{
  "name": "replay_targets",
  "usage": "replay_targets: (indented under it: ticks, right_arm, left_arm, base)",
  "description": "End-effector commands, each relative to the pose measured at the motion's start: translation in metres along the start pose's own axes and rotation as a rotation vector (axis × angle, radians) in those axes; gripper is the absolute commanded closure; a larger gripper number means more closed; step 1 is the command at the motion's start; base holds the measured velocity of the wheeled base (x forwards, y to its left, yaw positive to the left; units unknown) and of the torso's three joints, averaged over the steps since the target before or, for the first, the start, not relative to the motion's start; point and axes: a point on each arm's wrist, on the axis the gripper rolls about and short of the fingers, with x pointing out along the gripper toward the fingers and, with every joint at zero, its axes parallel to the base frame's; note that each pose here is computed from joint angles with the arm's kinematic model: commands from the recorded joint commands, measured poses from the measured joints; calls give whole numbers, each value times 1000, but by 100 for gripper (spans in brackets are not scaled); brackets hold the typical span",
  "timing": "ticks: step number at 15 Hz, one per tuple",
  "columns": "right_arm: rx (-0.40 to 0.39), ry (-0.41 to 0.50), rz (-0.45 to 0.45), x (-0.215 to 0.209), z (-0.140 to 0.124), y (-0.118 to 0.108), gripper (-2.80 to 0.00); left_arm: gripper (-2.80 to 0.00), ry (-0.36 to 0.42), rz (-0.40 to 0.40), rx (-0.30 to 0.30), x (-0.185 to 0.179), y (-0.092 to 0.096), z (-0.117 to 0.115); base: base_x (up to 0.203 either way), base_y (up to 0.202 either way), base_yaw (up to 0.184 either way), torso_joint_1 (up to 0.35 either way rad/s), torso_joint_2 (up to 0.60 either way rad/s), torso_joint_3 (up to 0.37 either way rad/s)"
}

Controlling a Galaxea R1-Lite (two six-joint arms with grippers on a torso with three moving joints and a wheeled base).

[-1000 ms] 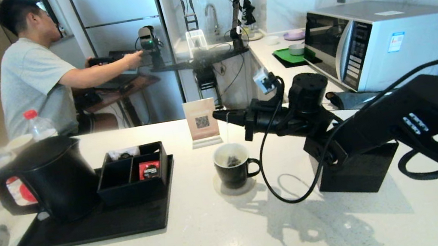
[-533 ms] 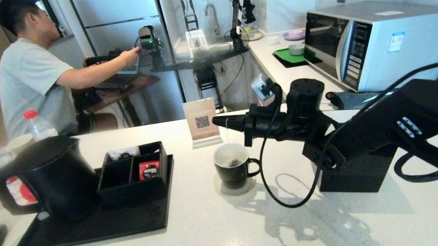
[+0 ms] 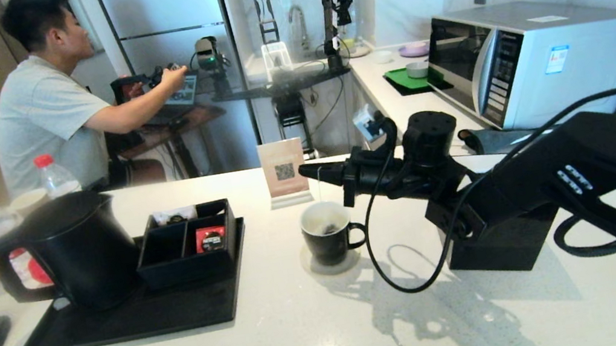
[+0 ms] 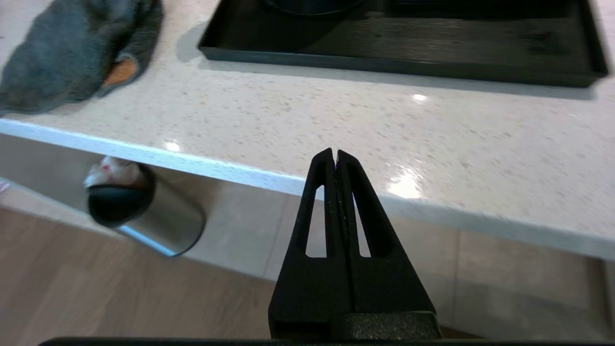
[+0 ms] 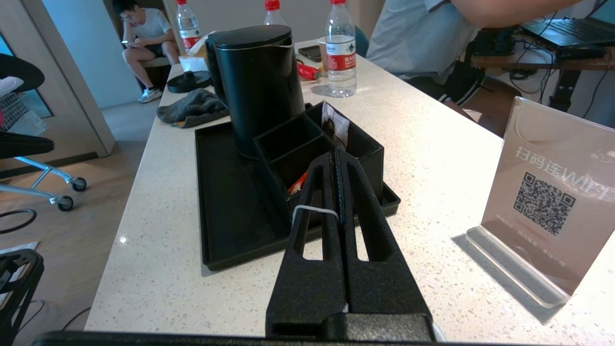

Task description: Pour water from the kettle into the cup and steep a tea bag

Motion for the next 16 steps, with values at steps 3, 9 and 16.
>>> replay_targets:
  ticks: [3,9,16]
  right_arm:
    - [-5,-5,6,0,2,0,0]
    - [-5,-6,4,-1,2,0,0]
    - [-4,-5,-1,-1,1,-2,0]
  left_arm:
    - [0,-179,-192,-60,-23,6,-10]
    - [0,-83,-383,21,-26,4,-28]
    - [0,-86,-388,28,-26,4,-28]
  base:
    - [0,0,0,0,0,0]
    - [0,0,0,0,0,0]
    - [0,0,0,0,0,0]
